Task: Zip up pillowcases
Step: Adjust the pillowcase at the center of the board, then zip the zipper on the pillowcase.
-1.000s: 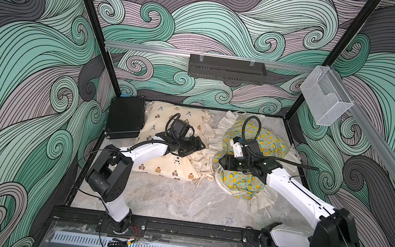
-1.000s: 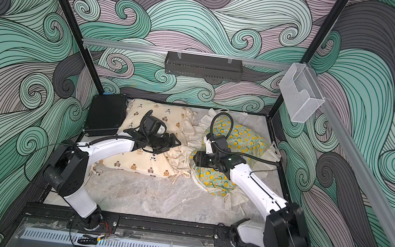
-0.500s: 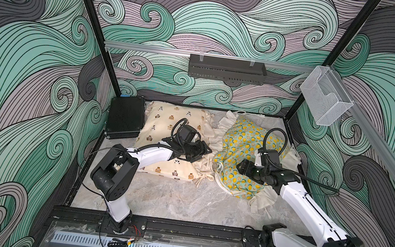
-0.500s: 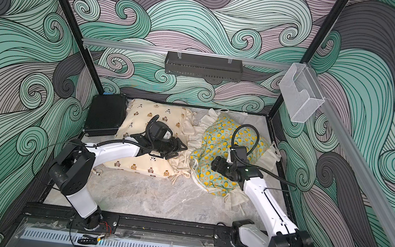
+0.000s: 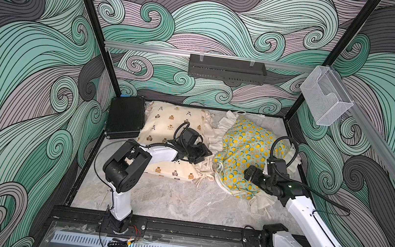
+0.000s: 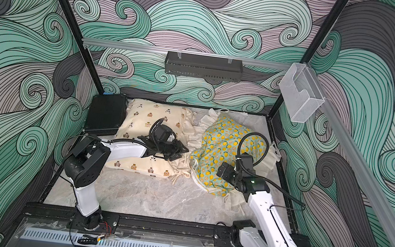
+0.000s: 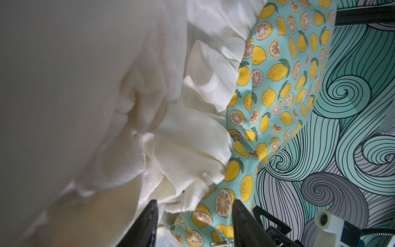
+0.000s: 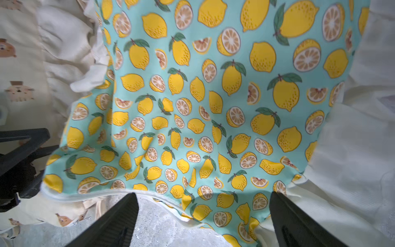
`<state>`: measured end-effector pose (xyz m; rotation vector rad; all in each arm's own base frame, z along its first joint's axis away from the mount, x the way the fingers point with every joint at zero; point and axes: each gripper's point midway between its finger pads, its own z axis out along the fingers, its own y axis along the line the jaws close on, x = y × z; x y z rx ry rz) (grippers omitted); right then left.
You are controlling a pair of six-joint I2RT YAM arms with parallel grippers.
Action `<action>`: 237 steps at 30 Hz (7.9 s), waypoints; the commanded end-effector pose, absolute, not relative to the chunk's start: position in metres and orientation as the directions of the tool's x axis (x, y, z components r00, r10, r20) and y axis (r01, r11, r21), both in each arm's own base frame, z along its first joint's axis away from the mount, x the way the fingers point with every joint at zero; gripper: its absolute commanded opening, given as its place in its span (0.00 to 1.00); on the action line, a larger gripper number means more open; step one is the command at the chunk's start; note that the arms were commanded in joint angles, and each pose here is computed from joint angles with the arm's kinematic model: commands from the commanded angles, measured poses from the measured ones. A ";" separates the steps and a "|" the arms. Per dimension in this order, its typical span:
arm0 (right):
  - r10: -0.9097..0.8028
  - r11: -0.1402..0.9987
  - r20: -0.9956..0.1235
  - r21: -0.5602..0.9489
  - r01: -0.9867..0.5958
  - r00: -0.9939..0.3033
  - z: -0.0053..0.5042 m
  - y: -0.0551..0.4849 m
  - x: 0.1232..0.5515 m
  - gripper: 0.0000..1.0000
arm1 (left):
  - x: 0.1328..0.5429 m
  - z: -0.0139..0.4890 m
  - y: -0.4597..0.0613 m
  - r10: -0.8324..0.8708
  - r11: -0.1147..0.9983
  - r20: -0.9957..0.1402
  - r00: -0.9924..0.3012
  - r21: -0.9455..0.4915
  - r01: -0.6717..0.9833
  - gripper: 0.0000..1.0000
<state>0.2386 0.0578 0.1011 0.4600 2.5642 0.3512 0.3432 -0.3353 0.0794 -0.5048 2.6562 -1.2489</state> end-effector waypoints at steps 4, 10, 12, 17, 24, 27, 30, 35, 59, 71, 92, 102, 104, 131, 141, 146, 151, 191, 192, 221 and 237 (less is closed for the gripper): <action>0.400 0.903 -0.399 0.323 0.282 -0.825 0.085 0.056 0.236 0.99 | 0.353 0.083 -0.353 -0.356 0.570 -0.004 -0.934 -0.793 -0.214 0.46; 0.414 0.895 -0.371 0.331 0.298 -0.832 0.072 0.056 0.238 0.99 | 0.358 0.072 -0.357 -0.375 0.580 0.009 -0.927 -0.778 -0.243 0.42; 0.419 0.892 -0.367 0.338 0.301 -0.830 0.069 0.056 0.239 0.99 | 0.359 0.073 -0.360 -0.370 0.580 0.004 -0.929 -0.780 -0.235 0.41; 0.425 0.890 -0.363 0.334 0.310 -0.829 0.062 0.054 0.241 0.99 | 0.362 0.070 -0.365 -0.374 0.586 -0.005 -0.928 -0.776 -0.232 0.34; 0.439 0.882 -0.344 0.343 0.325 -0.830 0.052 0.055 0.246 0.99 | 0.366 0.064 -0.365 -0.384 0.598 -0.017 -0.923 -0.766 -0.235 0.21; 0.441 0.881 -0.337 0.340 0.330 -0.832 0.047 0.055 0.249 0.99 | 0.366 0.062 -0.363 -0.385 0.609 -0.029 -0.923 -0.759 -0.230 0.15; 0.447 0.879 -0.333 0.335 0.338 -0.831 0.042 0.053 0.253 0.99 | 0.366 0.061 -0.361 -0.387 0.618 -0.036 -0.921 -0.752 -0.230 0.07; 0.472 0.869 -0.340 0.334 0.365 -0.813 0.043 0.049 0.261 0.99 | 0.366 0.063 -0.361 -0.387 0.616 -0.040 -0.921 -0.755 -0.226 0.00; 0.604 0.797 -0.406 0.305 0.522 -0.686 0.040 -0.007 0.353 0.99 | 0.337 0.088 -0.327 -0.364 0.680 -0.106 -0.925 -0.709 -0.187 0.00; 0.571 0.821 -0.423 0.307 0.481 -0.704 0.039 -0.004 0.406 0.99 | 0.305 0.109 -0.327 -0.334 0.666 -0.102 -0.937 -0.729 -0.158 0.00; 0.434 0.868 -0.391 0.425 0.259 -0.812 0.116 0.056 0.348 0.99 | 0.273 0.169 -0.320 -0.164 0.747 -0.306 -0.938 -0.659 0.084 0.00; 0.222 0.921 -0.429 0.388 0.044 -0.876 0.141 0.118 0.271 0.86 | 0.266 0.167 -0.326 -0.173 0.700 -0.257 -0.951 -0.711 0.065 0.00; 0.183 0.929 -0.437 0.369 0.010 -0.881 0.138 0.127 0.255 0.80 | 0.265 0.167 -0.328 -0.172 0.688 -0.245 -0.954 -0.723 0.061 0.00; 0.068 0.921 -0.545 0.357 -0.158 -0.836 0.105 0.247 0.225 0.32 | 0.259 0.176 -0.325 -0.192 0.661 -0.248 -0.950 -0.747 0.062 0.00; 0.111 0.947 -0.566 0.311 -0.087 -0.817 0.097 0.246 0.242 0.35 | 0.258 0.177 -0.330 -0.178 0.650 -0.249 -0.952 -0.756 0.076 0.00; 0.131 0.955 -0.572 0.293 -0.053 -0.810 0.094 0.244 0.247 0.35 | 0.256 0.178 -0.331 -0.172 0.650 -0.251 -0.953 -0.756 0.082 0.00; 0.147 0.954 -0.580 0.298 -0.040 -0.801 0.090 0.245 0.252 0.35 | 0.254 0.179 -0.332 -0.167 0.643 -0.255 -0.952 -0.760 0.090 0.00; 0.119 0.969 -0.647 0.241 -0.054 -0.753 0.088 0.243 0.277 0.11 | 0.253 0.179 -0.332 -0.164 0.645 -0.259 -0.952 -0.758 0.096 0.00; 0.115 0.970 -0.648 0.238 -0.056 -0.753 0.088 0.243 0.277 0.10 | 0.252 0.189 -0.331 -0.170 0.632 -0.274 -0.946 -0.767 0.109 0.00; -0.068 0.877 -0.451 0.399 -0.269 -0.890 0.098 0.244 0.213 0.03 | 0.280 0.155 -0.309 -0.214 0.707 -0.293 -0.932 -0.705 0.059 0.00; -0.055 0.854 -0.446 0.443 -0.273 -0.894 0.107 0.236 0.208 0.03 | 0.253 0.148 -0.313 -0.297 0.580 -0.165 -0.941 -0.813 -0.041 0.45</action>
